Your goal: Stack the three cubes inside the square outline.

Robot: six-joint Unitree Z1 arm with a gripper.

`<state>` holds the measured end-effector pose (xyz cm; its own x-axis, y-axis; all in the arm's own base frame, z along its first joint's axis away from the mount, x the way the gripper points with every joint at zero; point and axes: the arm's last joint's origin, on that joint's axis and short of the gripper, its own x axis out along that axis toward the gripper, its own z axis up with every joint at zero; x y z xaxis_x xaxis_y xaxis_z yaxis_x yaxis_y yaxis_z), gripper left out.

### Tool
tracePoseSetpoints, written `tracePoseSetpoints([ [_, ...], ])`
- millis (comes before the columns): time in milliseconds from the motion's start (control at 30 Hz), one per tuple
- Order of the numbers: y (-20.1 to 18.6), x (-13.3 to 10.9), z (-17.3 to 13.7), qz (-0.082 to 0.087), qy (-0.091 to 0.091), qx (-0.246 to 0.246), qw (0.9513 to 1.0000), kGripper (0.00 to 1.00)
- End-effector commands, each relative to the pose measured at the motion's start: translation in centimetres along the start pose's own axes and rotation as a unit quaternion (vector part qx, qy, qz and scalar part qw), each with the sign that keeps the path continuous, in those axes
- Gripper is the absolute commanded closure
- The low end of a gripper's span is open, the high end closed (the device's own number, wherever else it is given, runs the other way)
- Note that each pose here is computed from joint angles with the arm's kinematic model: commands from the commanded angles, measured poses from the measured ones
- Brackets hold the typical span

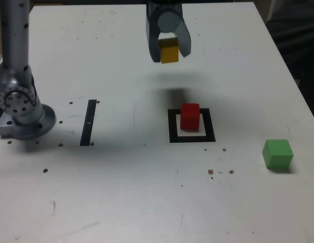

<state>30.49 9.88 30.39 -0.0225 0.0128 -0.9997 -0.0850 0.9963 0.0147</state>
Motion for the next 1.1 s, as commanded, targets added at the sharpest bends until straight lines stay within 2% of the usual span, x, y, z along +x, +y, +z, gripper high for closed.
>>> tracePoseSetpoints([
  [0, -0.9, -0.2, -0.2, 0.002, -0.004, 0.007, 1.0000, 0.71],
  [500, -7.5, 0.2, 0.0, 0.001, -0.004, 0.060, 0.9982, 0.71],
  [1067, -10.3, 1.1, 1.1, -0.010, -0.012, 0.094, 0.9954, 0.71],
])
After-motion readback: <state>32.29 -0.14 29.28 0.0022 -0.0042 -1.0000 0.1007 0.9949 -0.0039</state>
